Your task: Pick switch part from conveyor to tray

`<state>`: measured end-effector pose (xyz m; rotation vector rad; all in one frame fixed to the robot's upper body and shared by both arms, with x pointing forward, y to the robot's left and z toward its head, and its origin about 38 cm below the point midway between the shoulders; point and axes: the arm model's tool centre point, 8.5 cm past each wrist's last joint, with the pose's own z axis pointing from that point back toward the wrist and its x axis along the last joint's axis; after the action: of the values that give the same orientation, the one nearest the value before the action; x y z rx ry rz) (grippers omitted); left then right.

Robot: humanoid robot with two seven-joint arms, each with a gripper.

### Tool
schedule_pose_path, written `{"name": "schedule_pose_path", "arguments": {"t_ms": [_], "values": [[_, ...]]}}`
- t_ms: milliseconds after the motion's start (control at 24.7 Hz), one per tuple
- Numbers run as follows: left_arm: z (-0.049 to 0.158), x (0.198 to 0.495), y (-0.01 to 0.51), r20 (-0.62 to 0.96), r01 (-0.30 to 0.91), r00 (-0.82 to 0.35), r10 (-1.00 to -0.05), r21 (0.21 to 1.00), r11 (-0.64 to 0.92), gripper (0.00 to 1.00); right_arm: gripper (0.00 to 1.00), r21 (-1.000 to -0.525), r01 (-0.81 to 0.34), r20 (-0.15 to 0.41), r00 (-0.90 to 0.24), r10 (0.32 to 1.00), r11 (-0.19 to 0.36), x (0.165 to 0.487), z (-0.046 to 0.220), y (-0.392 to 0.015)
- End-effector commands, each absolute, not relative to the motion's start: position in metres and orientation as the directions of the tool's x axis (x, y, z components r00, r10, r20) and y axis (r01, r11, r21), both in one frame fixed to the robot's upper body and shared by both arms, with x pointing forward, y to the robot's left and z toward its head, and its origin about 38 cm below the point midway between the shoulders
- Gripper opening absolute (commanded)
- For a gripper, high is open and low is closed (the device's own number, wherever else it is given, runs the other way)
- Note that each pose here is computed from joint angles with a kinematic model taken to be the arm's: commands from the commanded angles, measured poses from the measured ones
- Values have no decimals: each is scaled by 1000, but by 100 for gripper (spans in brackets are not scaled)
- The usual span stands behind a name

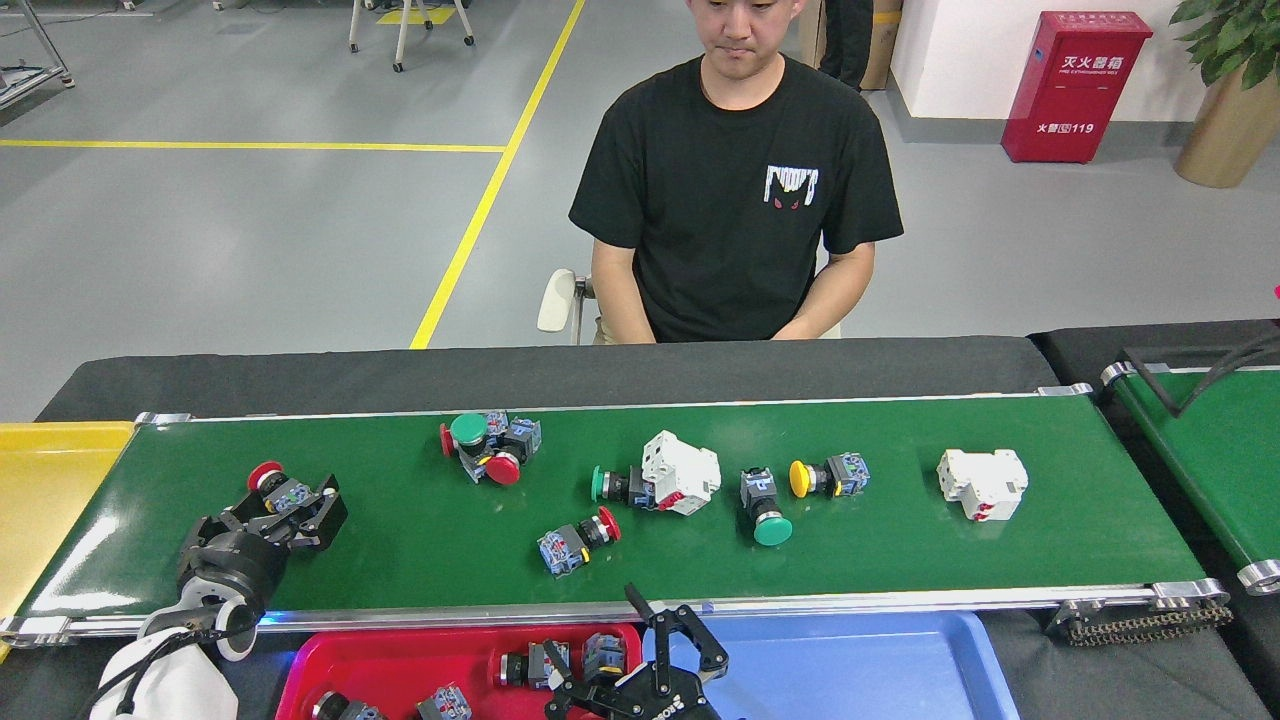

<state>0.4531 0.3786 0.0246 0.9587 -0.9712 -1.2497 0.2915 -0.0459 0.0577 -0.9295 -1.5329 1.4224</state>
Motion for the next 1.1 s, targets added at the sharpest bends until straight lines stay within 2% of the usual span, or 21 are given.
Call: {"name": "schedule_pose_path", "arguments": {"t_ms": [0,162,243,365,406,487,568,608,649,690,852,1055], "values": [[31,453,385,53,256,65,-996,964,68,12,100,-994,10,103,-238,966,109,293,58,-80],[28,444,380,70,230,-4,-998,971,67,7,100,-997,13,80,-8,997,80,289,42,-131],[35,433,380,56,209,-103,-993,977,34,8,100,-997,10,77,46,996,77,293,41,-142],[38,373,367,33,184,-424,-905,982,-50,13,100,-997,29,70,47,996,69,311,47,-142],[38,349,372,15,182,-427,-904,981,-70,15,100,-998,28,62,37,997,61,319,48,-140],[32,308,378,13,200,-425,-905,977,-80,24,100,-999,12,47,-2,999,47,335,49,-129],[25,280,374,20,226,-435,-900,970,-88,46,100,-999,7,38,-82,996,39,347,53,-105],[22,267,370,23,239,-443,-896,967,-93,63,100,-999,-2,35,-125,992,34,352,53,-93],[20,256,366,29,248,-447,-894,964,-93,86,100,-1000,-13,30,-168,985,28,356,53,-84],[18,249,358,43,249,-448,-893,965,-78,99,100,-999,-30,42,-206,978,37,358,55,-73],[15,235,343,78,249,-441,-894,968,-38,100,100,-996,-67,69,-309,949,51,364,60,-49],[22,228,372,72,214,-314,-947,977,3,100,100,-997,-81,24,-364,931,-6,389,64,-32]]}}
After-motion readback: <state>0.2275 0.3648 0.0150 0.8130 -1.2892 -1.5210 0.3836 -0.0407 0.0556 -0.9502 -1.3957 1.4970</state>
